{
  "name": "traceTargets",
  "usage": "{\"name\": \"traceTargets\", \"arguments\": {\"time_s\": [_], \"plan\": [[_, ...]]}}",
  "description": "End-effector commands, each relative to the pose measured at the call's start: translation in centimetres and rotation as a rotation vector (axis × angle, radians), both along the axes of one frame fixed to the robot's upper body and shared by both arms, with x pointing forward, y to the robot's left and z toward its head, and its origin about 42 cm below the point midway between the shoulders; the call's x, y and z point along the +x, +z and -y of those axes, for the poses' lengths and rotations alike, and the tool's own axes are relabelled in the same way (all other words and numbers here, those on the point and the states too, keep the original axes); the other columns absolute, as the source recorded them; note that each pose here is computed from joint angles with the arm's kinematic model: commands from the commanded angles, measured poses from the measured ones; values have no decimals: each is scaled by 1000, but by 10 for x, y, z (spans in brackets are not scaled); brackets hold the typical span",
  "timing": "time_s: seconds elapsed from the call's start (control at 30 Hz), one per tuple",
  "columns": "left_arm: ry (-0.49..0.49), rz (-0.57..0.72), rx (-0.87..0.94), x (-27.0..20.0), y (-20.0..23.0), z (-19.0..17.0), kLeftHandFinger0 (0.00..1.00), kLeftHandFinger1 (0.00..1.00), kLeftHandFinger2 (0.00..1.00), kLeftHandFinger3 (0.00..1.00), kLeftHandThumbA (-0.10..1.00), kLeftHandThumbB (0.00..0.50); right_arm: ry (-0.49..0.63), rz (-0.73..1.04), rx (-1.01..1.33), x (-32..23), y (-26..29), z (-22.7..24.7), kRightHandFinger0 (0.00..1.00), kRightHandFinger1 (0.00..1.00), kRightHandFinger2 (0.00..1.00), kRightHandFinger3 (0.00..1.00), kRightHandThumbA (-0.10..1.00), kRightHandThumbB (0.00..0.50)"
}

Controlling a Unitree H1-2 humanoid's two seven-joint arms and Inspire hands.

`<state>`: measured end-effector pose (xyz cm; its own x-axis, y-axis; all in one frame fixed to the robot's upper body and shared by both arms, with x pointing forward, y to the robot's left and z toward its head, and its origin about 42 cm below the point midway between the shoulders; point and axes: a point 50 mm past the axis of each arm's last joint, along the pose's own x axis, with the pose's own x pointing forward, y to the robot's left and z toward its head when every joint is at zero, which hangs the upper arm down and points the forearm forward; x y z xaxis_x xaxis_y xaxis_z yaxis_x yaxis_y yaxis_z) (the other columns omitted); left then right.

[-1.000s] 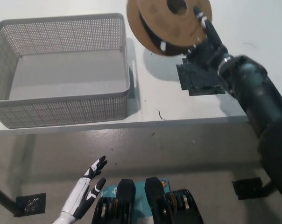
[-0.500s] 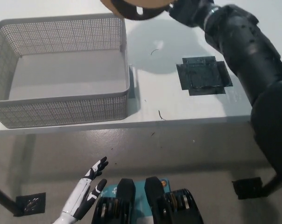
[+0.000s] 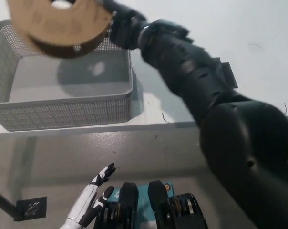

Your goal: Use the right hand to pick up a 3d printing filament and place it into a container on the left side

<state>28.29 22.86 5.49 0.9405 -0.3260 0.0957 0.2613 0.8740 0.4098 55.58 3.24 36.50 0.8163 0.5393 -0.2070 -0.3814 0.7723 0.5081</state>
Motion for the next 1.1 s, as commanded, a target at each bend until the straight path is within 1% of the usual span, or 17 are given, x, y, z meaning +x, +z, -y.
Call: {"name": "traceTargets", "arguments": {"time_s": [0.0,0.03,0.07,0.1,0.13,0.17,0.2,0.23,0.27,0.3,0.37,0.5,0.57,0.77,0.87,0.97,1.07], "plan": [[-25,42,20,0,10,-2,1000,1000,1000,1000,1000,289,-42,301,-99,-8,84,-29,0,334,859,685,-100,153],[-25,43,23,0,10,-2,1000,1000,1000,1000,1000,291,-40,318,-115,-8,85,-31,0,385,906,520,-100,164],[-26,42,29,0,10,-2,1000,1000,1000,1000,1000,293,-38,345,-166,-10,84,-35,50,519,985,365,-100,183],[-29,44,26,0,10,-1,1000,1000,1000,1000,1000,286,-50,397,-293,-14,87,-42,137,593,1000,891,-100,196],[-33,46,29,0,11,-1,1000,1000,1000,1000,1000,286,-44,411,-296,-16,88,-46,110,564,968,781,-100,199],[-36,48,31,0,11,-1,1000,1000,1000,1000,1000,289,-34,421,-309,-19,89,-50,117,547,942,906,-100,245],[-38,53,30,1,11,0,1000,1000,1000,1000,1000,291,-17,429,-300,-21,92,-54,222,556,826,1000,-100,281],[-38,54,30,1,11,0,1000,1000,1000,1000,1000,292,-12,431,-293,-22,92,-56,234,543,759,1000,-100,293],[-38,53,42,1,12,0,1000,1000,1000,1000,1000,301,25,452,-309,-24,94,-60,785,1000,1000,1000,183,359],[-39,51,46,1,13,0,1000,1000,1000,1000,1000,312,61,497,-369,-27,97,-64,1000,1000,1000,1000,394,375],[-40,48,44,1,13,0,1000,1000,1000,1000,1000,315,108,546,-433,-28,100,-66,1000,1000,1000,1000,585,440],[-44,50,40,1,13,1,1000,1000,1000,1000,1000,314,111,590,-467,-29,106,-67,1000,1000,1000,1000,696,424],[-47,59,42,1,13,1,1000,1000,1000,1000,1000,312,104,617,-500,-30,112,-67,1000,1000,1000,1000,764,484],[-51,66,56,2,13,3,1000,1000,1000,1000,1000,299,79,706,-558,-28,137,-61,1000,1000,1000,1000,868,500],[-51,65,57,2,13,2,1000,1000,1000,1000,1000,292,73,730,-524,-24,153,-48,1000,1000,1000,1000,817,475],[-53,62,58,4,13,3,1000,1000,1000,1000,1000,295,64,789,-582,-15,176,-24,1000,1000,1000,1000,885,487],[-55,65,62,5,14,2,1000,1000,1000,1000,1000,285,48,841,-575,-6,204,11,1000,1000,1000,1000,805,463]]}}
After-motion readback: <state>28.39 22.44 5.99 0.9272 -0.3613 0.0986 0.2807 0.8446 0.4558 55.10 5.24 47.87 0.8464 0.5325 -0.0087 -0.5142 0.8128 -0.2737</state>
